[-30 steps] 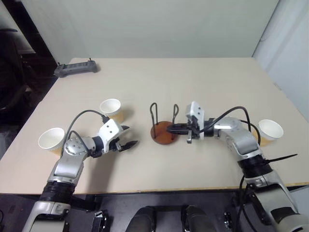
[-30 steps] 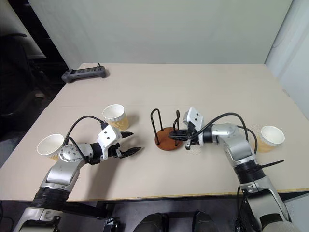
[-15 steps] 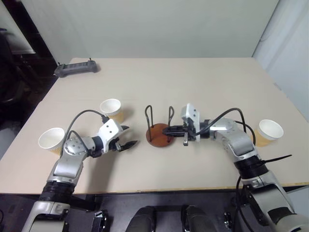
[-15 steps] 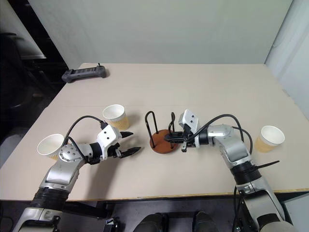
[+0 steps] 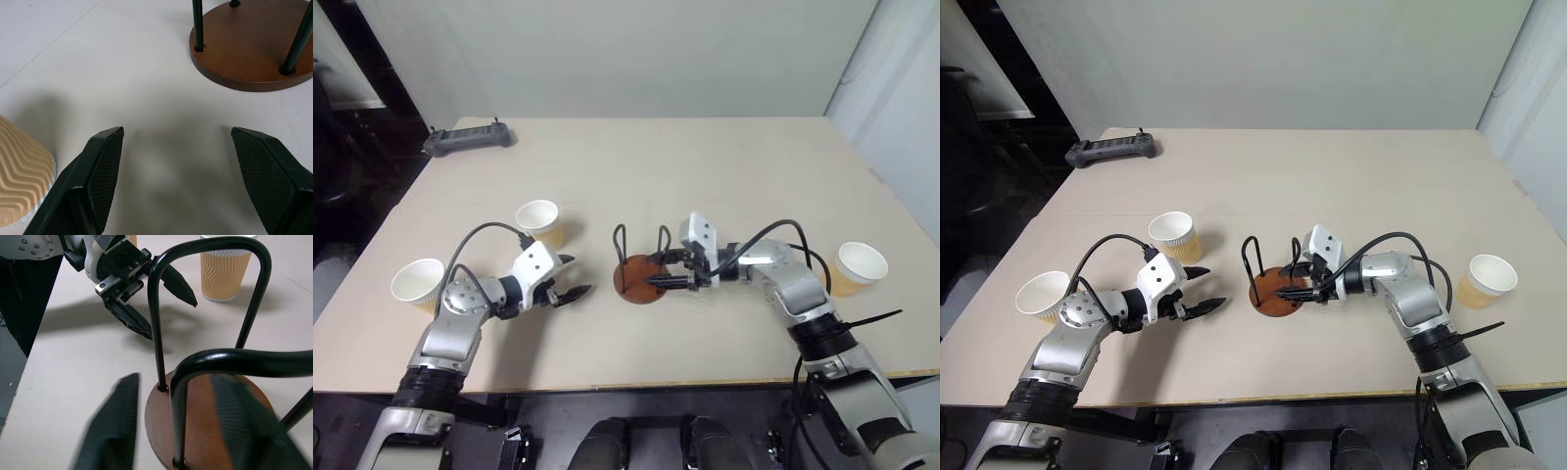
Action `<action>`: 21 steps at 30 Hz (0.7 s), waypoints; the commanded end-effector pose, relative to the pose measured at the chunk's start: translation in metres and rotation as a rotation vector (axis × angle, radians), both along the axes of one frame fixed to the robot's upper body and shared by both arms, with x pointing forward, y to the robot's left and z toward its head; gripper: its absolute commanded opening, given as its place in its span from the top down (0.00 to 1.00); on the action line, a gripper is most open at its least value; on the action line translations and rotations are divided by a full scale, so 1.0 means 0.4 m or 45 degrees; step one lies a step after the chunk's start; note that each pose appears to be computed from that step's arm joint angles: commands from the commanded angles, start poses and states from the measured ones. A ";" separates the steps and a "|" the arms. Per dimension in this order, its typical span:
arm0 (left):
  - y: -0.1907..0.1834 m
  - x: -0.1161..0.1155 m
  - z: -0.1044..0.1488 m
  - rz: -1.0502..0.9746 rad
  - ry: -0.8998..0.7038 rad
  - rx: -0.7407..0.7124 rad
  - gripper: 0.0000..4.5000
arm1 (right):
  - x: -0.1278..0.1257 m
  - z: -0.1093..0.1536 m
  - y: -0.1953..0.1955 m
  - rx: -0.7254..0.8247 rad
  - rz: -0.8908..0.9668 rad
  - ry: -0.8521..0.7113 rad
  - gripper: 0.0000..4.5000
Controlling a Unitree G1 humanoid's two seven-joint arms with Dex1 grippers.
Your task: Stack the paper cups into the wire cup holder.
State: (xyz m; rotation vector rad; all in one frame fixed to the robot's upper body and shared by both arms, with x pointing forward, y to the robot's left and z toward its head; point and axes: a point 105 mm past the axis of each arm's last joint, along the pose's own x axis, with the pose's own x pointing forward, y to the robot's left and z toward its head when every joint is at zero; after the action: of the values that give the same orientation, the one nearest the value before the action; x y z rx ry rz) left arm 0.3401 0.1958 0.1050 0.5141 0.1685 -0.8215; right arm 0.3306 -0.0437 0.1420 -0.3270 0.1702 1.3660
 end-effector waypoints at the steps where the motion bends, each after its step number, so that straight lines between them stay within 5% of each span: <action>1: -0.005 0.005 0.038 -0.023 -0.060 0.017 0.16 | 0.000 0.031 0.006 0.004 0.028 -0.077 0.19; 4: -0.007 0.004 0.039 -0.028 -0.056 0.015 0.16 | 0.000 0.032 0.002 -0.005 0.035 -0.080 0.00; 21: -0.022 -0.055 0.021 -0.188 0.141 0.014 0.16 | 0.012 0.054 -0.057 -0.039 -0.007 -0.072 0.00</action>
State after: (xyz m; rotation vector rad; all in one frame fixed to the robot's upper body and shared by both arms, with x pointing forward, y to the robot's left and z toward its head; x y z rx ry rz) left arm 0.3210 0.1897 0.1049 0.4491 0.2565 -0.9711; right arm 0.3331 -0.0643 0.1459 -0.3780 0.2061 1.3561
